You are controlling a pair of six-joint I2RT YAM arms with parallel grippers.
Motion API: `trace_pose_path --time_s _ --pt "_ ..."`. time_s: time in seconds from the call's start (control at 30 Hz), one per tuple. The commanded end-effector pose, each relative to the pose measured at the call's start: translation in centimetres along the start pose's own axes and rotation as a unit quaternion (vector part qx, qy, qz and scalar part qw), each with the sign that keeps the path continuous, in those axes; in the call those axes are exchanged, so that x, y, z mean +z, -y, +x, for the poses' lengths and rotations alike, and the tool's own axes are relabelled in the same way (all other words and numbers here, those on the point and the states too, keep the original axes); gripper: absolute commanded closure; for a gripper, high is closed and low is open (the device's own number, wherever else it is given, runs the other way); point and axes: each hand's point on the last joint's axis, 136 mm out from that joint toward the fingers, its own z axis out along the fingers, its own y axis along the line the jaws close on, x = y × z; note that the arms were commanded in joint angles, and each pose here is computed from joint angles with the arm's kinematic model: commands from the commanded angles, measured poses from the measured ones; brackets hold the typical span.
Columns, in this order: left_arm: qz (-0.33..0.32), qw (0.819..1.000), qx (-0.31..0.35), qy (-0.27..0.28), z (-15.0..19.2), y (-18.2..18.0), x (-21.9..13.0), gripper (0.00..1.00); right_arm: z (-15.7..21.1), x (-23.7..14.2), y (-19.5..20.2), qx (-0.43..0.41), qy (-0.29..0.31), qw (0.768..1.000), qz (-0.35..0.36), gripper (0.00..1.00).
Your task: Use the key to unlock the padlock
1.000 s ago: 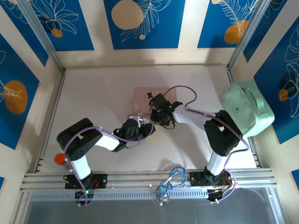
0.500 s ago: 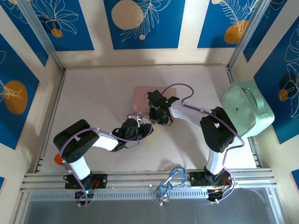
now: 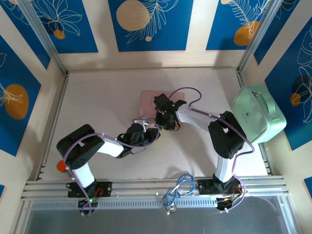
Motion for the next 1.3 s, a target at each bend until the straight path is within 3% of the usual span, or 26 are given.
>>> trace_pose_path --time_s 0.0,0.07,0.37,0.63,0.7,0.77,0.83,1.03,1.27 --pt "0.018 1.0 0.01 0.006 -0.8 1.0 0.5 0.8 1.9 1.1 0.9 0.011 -0.05 0.998 0.02 0.82" --pt "0.017 1.0 0.01 0.003 -0.8 0.9 0.7 0.85 1.9 1.2 0.9 0.012 -0.052 0.998 0.021 0.82" --pt "0.016 1.0 0.006 0.005 -1.2 0.8 1.1 0.89 2.0 1.0 0.8 0.012 -0.052 0.998 0.018 0.82" --pt "0.026 1.0 -0.005 0.006 -1.5 1.0 1.1 0.98 2.0 0.9 0.7 0.013 -0.049 0.999 0.01 0.8" --pt "0.028 1.0 -0.006 0.004 -1.4 1.1 1.1 1.0 1.7 0.8 0.6 0.014 -0.043 0.999 0.004 0.73" --pt "0.033 0.999 -0.007 0.005 -1.4 1.3 1.0 1.0 1.4 0.5 0.2 0.013 -0.033 0.999 -0.015 0.56" --pt "0.033 0.999 -0.006 0.004 -1.4 1.3 0.9 1.0 0.9 0.1 -0.2 0.014 -0.017 0.999 -0.038 0.49" --pt "0.032 0.999 0.004 -0.006 -1.5 1.8 0.7 1.0 -1.2 -2.5 -1.4 0.03 0.073 0.984 -0.159 0.36" --pt "0.045 0.999 -0.019 0.004 -1.8 1.5 0.6 1.0 -1.1 -3.3 0.0 0.076 0.138 0.955 -0.25 0.34"
